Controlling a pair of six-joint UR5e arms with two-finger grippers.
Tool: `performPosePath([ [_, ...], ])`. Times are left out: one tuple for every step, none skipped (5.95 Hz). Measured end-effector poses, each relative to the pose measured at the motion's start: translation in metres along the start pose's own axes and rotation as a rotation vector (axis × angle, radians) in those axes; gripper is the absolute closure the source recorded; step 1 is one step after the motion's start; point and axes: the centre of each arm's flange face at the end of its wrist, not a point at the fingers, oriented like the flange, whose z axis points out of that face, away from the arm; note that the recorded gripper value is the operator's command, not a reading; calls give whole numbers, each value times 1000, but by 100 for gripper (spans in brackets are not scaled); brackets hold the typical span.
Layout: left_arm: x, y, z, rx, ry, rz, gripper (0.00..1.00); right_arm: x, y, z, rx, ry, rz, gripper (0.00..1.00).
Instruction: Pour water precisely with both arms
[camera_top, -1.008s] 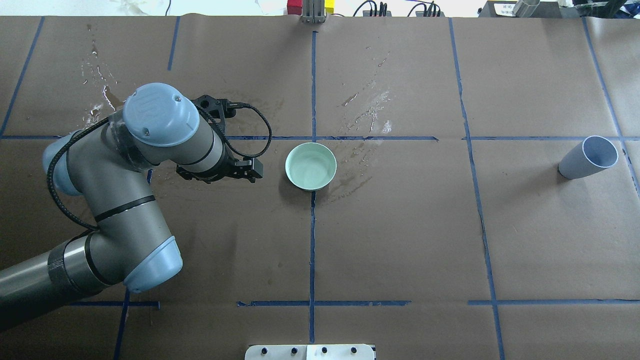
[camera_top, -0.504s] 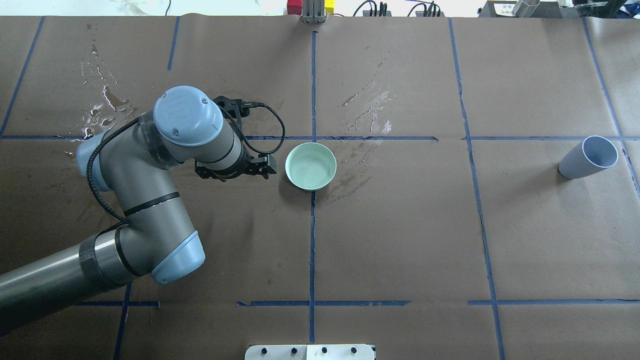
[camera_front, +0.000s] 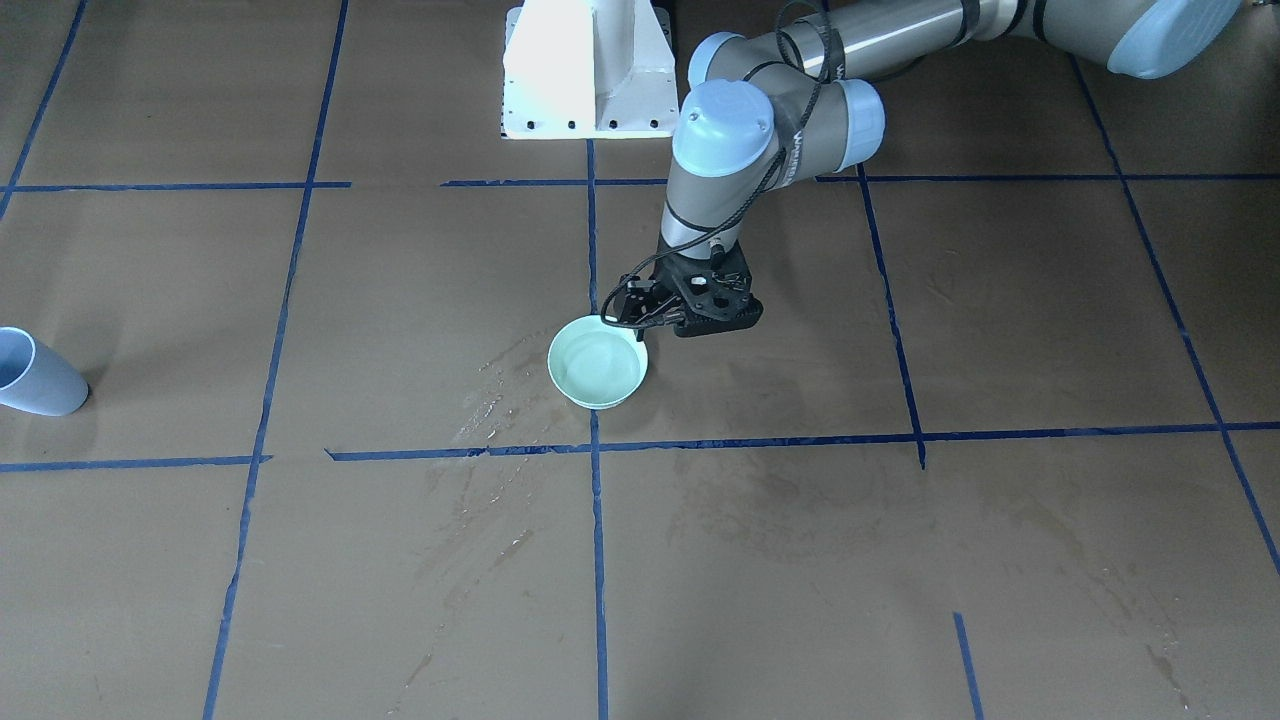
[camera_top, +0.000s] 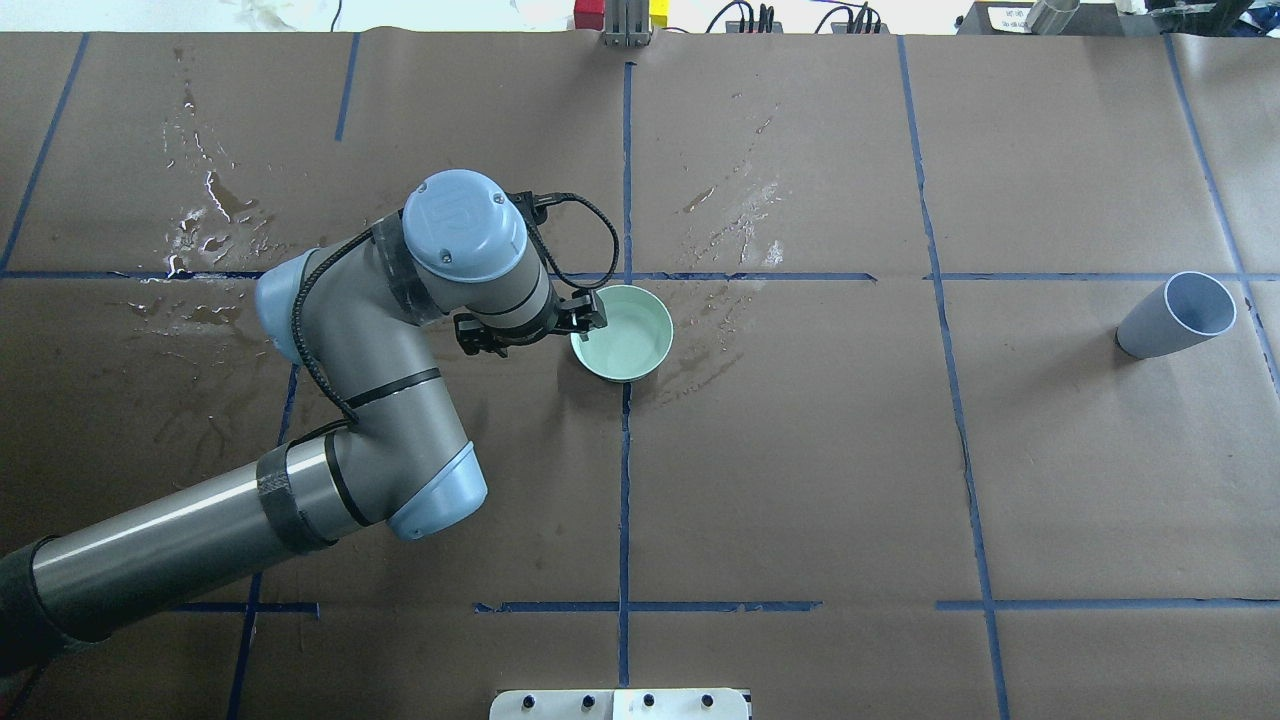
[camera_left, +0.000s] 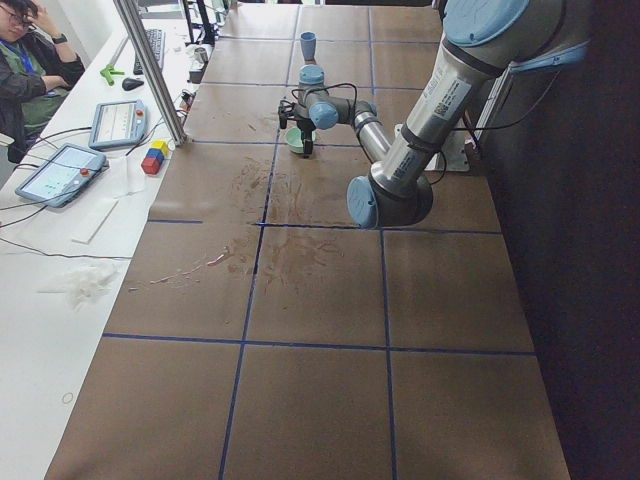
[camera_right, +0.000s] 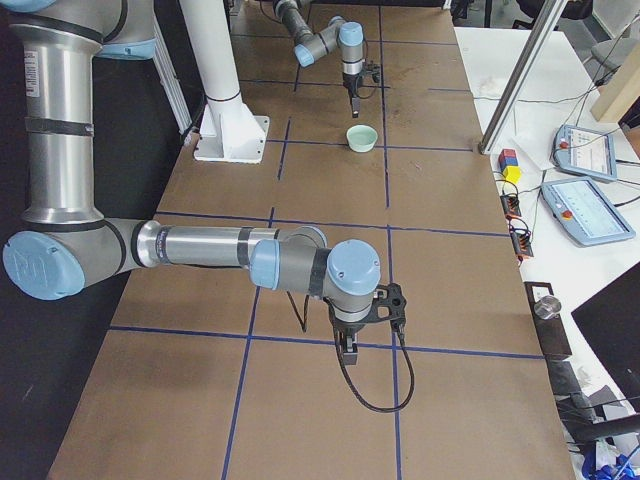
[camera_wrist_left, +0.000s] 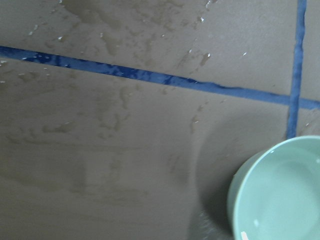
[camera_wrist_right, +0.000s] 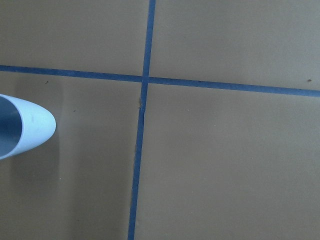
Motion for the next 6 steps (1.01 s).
performPosePath([
  [11,-4,7,4,18,-44,1,0,0,0,0,0,0,0],
  [17,-7,17,5,30,-85,3,0,0,0,0,1,0,0],
  [19,-8,24,3,34,-111,13,0,0,0,0,1,0,0],
  [20,-6,28,-1,34,-122,38,0,0,0,0,1,0,0],
  [19,-3,31,-4,32,-125,64,0,0,0,0,2,0,0],
  [19,-2,33,-6,28,-125,86,0,0,0,0,3,-1,0],
])
